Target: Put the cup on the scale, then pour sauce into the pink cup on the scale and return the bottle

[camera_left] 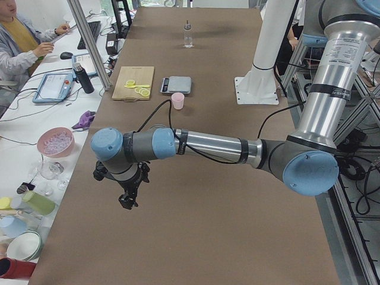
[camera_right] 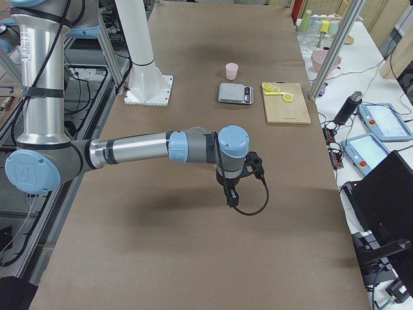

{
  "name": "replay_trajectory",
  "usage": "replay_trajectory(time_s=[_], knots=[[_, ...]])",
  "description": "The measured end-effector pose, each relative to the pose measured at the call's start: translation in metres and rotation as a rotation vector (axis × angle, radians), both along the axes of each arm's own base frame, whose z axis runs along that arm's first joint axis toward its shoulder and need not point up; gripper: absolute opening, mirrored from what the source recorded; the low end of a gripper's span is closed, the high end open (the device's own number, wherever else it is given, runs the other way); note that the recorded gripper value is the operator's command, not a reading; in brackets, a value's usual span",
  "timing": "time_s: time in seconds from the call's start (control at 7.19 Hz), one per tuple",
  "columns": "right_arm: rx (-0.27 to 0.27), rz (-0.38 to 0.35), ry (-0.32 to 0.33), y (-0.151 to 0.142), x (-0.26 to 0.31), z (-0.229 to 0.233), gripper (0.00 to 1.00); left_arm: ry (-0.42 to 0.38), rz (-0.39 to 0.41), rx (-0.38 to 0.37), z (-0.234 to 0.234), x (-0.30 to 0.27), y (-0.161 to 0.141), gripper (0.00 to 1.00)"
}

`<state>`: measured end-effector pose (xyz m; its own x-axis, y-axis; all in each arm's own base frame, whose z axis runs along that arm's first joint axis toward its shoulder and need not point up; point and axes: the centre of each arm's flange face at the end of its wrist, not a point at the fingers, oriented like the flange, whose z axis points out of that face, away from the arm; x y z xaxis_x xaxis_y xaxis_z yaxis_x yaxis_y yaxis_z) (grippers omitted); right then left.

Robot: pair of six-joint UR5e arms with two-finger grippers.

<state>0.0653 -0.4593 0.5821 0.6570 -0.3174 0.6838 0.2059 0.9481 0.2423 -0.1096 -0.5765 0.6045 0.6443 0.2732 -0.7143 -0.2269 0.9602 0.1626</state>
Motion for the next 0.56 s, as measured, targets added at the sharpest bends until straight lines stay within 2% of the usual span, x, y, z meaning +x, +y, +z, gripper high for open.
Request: replay_trajectory(time_s=[0.28,0.56], knots=[[0.003,-0.007,-0.007,0.000,-0.003,-0.001,1.00,0.022,0.003,0.014,-0.007,0.006,-0.002,0.98],[0.009,-0.016,-0.042,-0.001,-0.008,-0.005,1.00,0.084,0.010,0.013,-0.007,0.020,0.001,0.98]])
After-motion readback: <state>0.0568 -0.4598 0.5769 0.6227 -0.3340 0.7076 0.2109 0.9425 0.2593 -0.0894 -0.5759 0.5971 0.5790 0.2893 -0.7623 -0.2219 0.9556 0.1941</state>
